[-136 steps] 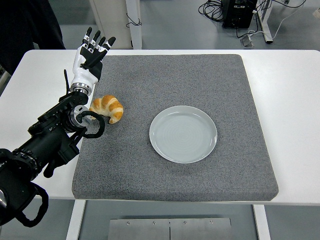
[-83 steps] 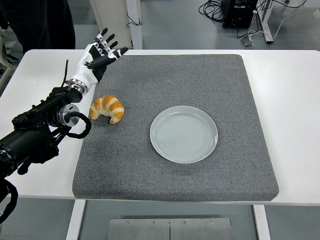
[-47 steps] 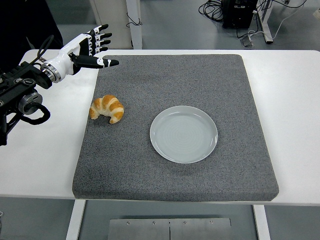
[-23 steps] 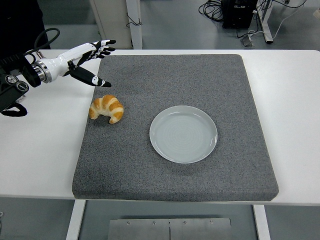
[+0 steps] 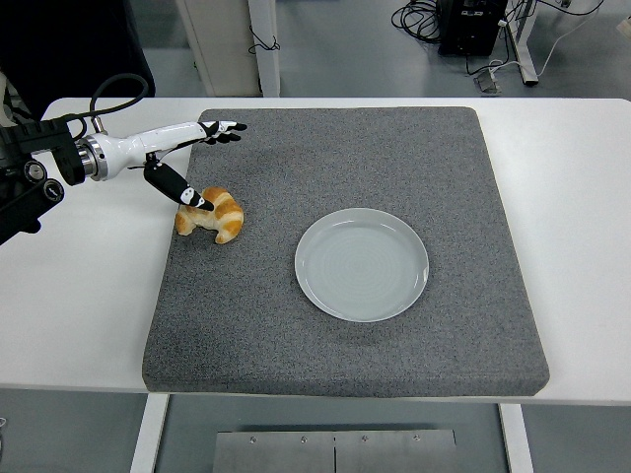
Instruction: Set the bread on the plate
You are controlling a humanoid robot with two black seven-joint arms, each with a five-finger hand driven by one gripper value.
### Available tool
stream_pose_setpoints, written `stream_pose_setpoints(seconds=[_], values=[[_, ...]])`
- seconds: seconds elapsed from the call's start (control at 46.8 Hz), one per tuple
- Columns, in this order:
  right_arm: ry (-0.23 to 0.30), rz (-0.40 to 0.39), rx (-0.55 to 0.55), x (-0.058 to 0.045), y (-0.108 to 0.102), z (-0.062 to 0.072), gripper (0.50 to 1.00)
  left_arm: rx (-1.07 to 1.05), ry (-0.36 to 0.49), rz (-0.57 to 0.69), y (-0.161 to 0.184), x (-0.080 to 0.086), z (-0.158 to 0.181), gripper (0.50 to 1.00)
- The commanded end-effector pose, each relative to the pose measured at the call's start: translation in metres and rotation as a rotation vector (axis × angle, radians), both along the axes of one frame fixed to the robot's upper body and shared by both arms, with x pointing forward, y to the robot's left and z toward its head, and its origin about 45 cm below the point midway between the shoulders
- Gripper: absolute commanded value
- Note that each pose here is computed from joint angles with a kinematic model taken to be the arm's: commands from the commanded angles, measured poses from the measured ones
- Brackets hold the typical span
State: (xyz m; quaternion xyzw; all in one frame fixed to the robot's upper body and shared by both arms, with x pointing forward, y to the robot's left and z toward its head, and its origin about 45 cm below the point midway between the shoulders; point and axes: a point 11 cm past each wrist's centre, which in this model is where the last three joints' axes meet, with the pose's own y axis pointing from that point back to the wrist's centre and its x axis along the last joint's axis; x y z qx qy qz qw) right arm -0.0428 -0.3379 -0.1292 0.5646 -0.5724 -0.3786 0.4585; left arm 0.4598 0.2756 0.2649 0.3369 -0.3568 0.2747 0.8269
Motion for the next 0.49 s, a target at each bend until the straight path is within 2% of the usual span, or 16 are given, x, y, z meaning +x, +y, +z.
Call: stream_pose_setpoints(seconds=[0.0, 0.128, 0.256, 0.47], values=[[0.000, 0.000, 0.000, 0.000, 0.000, 0.000, 1.000, 0.026, -0.012, -0.019, 0.001, -0.001, -0.001, 0.969], [0.000, 0.001, 0.000, 0.000, 0.000, 0.000, 1.000, 0.063, -0.033, -0.042, 0.001, -0.003, -0.004, 0.968], [0.000, 0.000, 0.000, 0.000, 0.000, 0.000, 1.000, 0.095, -0.089, -0.063, 0.001, -0.003, -0.005, 0.969], [0.000, 0.001, 0.000, 0.000, 0.000, 0.000, 1.000, 0.152, -0.115, -0.077, 0.003, -0.009, -0.021, 0.969]])
